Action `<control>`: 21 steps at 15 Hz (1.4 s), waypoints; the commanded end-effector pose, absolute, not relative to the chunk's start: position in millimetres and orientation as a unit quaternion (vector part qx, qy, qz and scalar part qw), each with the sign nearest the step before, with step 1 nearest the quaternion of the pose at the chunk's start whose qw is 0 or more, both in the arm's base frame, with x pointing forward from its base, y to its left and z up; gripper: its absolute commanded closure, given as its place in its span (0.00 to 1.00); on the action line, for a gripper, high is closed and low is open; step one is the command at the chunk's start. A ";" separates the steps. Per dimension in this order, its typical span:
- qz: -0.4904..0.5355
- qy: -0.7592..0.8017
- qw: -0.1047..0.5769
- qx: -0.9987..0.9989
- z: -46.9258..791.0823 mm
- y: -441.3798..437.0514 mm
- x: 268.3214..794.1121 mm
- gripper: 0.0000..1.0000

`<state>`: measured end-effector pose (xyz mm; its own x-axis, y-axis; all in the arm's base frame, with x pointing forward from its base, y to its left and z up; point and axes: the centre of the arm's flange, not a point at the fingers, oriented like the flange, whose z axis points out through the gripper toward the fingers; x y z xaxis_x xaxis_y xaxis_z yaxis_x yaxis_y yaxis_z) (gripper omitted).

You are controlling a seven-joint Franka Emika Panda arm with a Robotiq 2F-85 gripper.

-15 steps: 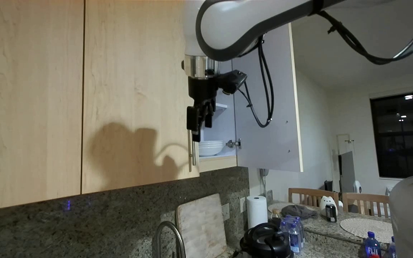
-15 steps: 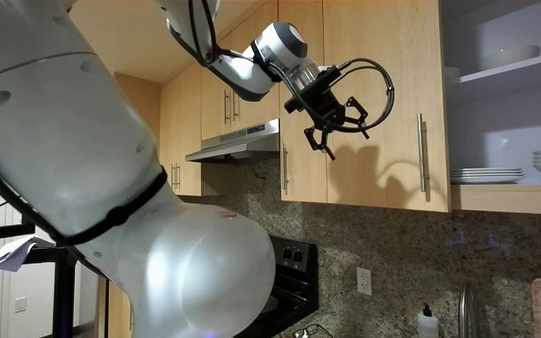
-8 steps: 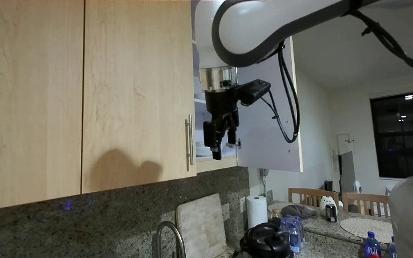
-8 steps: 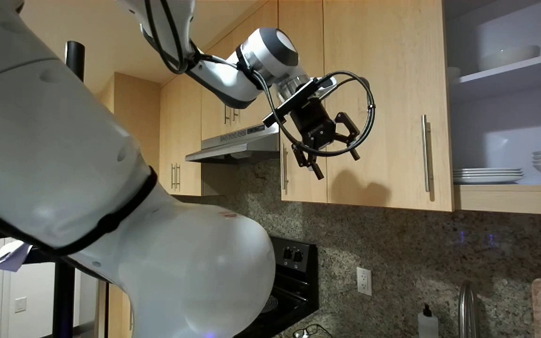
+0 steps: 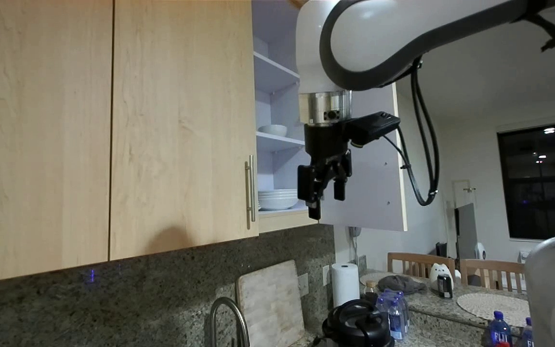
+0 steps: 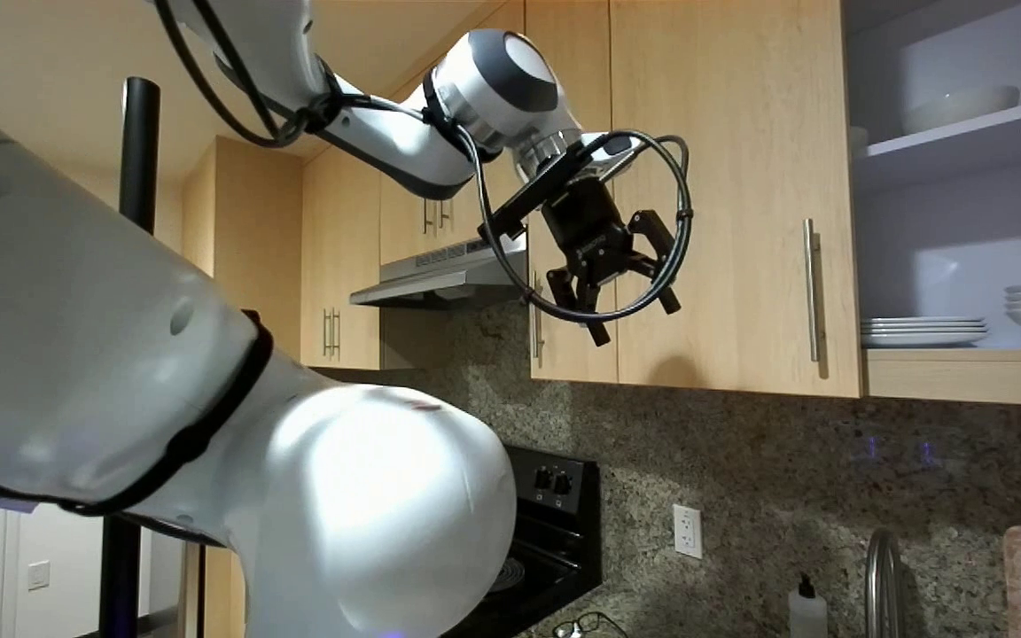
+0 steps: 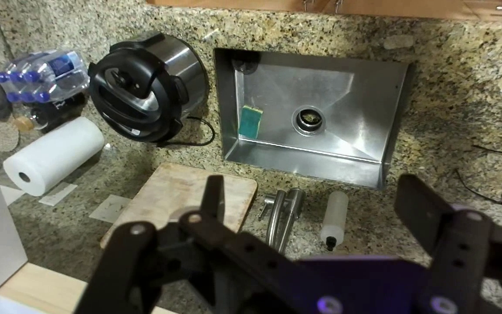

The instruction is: Close the cabinet door on the left

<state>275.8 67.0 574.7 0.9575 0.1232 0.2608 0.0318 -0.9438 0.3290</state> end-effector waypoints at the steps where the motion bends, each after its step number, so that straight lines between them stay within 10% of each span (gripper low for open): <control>1: 0.152 -0.002 0.141 0.978 570.0 46.8 246.2 0.00; 21: 0.165 -0.026 0.103 0.981 548.8 31.5 223.6 0.00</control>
<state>226.1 29.2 556.3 0.9446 -0.0090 0.3282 -0.0854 -0.9720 0.2190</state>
